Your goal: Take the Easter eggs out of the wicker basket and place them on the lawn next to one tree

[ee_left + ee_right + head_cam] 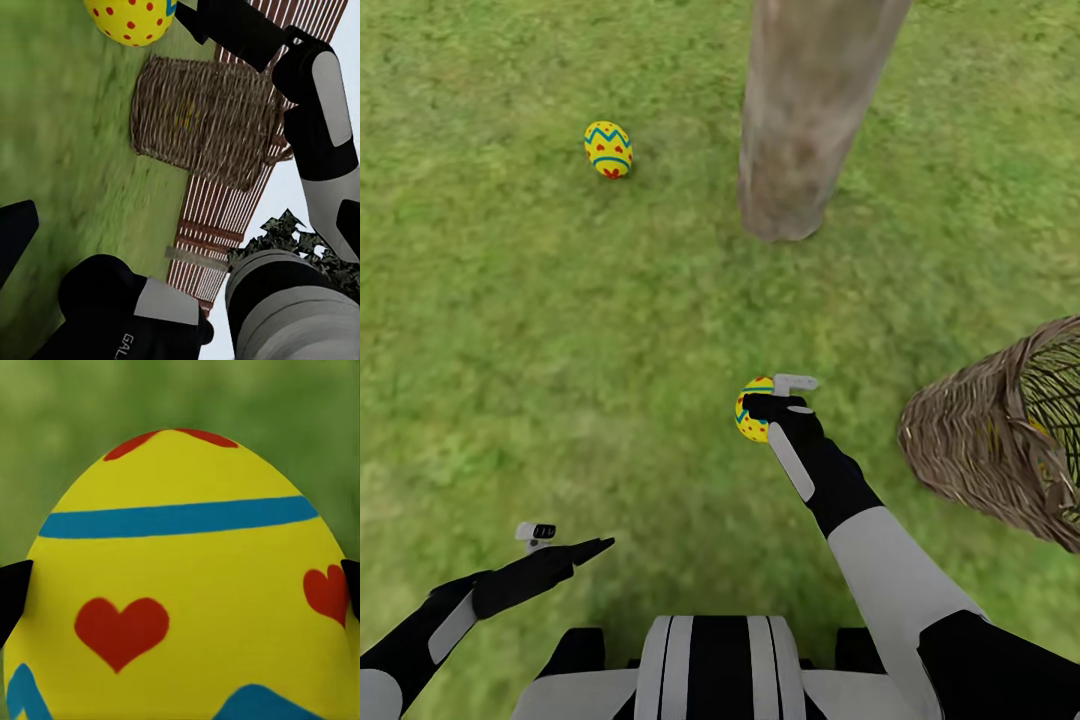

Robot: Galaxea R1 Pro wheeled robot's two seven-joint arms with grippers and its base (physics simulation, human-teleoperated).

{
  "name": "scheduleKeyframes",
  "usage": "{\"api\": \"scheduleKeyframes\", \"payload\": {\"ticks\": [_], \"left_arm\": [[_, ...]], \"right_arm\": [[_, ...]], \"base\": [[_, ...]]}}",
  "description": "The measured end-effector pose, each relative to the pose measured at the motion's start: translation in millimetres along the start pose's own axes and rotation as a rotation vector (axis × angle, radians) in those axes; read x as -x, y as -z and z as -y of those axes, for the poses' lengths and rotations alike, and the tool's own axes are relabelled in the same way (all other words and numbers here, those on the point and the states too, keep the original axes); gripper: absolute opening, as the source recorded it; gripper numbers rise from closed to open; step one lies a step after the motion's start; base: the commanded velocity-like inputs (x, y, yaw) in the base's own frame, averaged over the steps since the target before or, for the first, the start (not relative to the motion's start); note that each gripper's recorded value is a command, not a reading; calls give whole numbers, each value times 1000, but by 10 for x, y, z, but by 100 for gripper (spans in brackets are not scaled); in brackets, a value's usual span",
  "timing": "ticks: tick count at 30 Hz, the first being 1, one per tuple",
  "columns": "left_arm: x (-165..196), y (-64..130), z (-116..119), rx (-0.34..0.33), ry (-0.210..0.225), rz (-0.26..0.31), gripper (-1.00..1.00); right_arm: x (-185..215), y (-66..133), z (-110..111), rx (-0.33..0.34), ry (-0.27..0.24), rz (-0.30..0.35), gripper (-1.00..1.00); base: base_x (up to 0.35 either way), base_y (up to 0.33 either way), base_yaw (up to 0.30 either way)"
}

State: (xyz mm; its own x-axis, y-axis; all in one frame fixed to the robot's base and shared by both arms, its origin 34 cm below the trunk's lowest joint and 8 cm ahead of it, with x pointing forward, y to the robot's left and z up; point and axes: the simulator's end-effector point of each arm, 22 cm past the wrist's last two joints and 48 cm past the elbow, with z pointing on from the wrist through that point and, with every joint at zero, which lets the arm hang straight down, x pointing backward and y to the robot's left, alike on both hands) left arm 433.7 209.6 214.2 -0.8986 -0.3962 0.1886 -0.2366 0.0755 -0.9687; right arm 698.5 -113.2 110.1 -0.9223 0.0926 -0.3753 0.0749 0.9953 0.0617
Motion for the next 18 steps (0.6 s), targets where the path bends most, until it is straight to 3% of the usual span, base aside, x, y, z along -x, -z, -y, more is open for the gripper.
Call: {"api": "scheduleKeyframes", "payload": {"ticks": [18], "left_arm": [[26,-16,-56,-6,-13,1,100]], "right_arm": [[23,-25,1,-2,-9,13,-100]], "base": [[0,0,0]]}}
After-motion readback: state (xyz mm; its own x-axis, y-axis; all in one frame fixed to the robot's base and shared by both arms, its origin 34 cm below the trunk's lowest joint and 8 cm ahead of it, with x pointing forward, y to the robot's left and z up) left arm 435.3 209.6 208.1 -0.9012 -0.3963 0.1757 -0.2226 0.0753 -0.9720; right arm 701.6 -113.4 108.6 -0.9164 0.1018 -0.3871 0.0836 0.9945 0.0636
